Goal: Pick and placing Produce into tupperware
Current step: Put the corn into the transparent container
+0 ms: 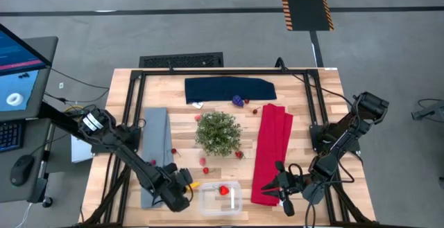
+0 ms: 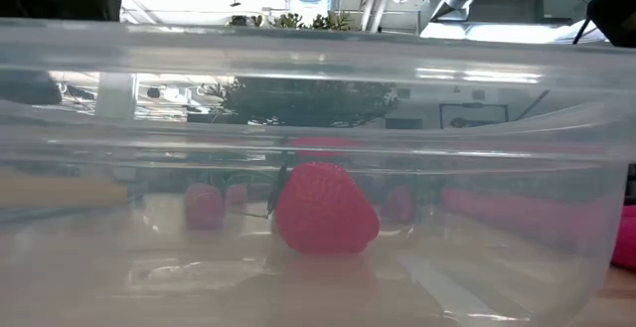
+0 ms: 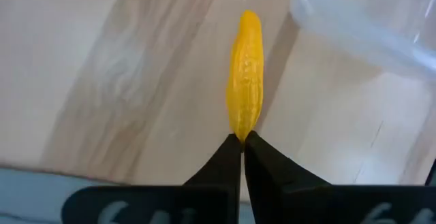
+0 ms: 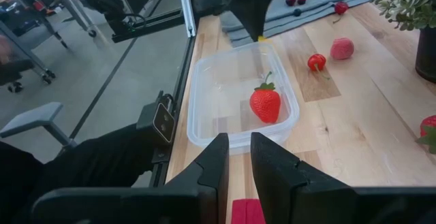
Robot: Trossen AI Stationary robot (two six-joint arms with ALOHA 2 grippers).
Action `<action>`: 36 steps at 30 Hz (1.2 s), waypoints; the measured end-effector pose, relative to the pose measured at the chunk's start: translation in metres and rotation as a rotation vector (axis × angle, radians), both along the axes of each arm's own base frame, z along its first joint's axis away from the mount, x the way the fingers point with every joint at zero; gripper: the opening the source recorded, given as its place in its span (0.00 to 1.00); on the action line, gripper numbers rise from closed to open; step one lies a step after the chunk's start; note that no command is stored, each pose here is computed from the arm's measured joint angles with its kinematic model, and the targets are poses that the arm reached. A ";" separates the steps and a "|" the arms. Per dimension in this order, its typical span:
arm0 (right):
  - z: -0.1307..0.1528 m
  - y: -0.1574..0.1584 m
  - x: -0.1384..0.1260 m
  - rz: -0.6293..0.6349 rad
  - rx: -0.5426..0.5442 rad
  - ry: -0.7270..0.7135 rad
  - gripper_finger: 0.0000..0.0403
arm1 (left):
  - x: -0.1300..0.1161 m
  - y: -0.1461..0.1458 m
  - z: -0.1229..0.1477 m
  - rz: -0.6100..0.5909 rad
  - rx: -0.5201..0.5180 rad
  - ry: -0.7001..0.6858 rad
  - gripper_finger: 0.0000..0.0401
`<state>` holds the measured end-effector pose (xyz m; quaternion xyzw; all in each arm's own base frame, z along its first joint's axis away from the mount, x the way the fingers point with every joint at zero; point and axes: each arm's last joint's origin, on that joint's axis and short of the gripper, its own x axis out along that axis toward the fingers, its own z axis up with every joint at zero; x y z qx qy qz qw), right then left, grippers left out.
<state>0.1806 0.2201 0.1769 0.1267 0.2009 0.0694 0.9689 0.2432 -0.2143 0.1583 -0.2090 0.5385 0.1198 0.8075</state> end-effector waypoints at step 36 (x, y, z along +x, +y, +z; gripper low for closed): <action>0.001 0.000 0.000 0.000 0.009 -0.007 0.21 | 0.054 -0.030 0.041 -0.191 -0.052 -0.254 0.00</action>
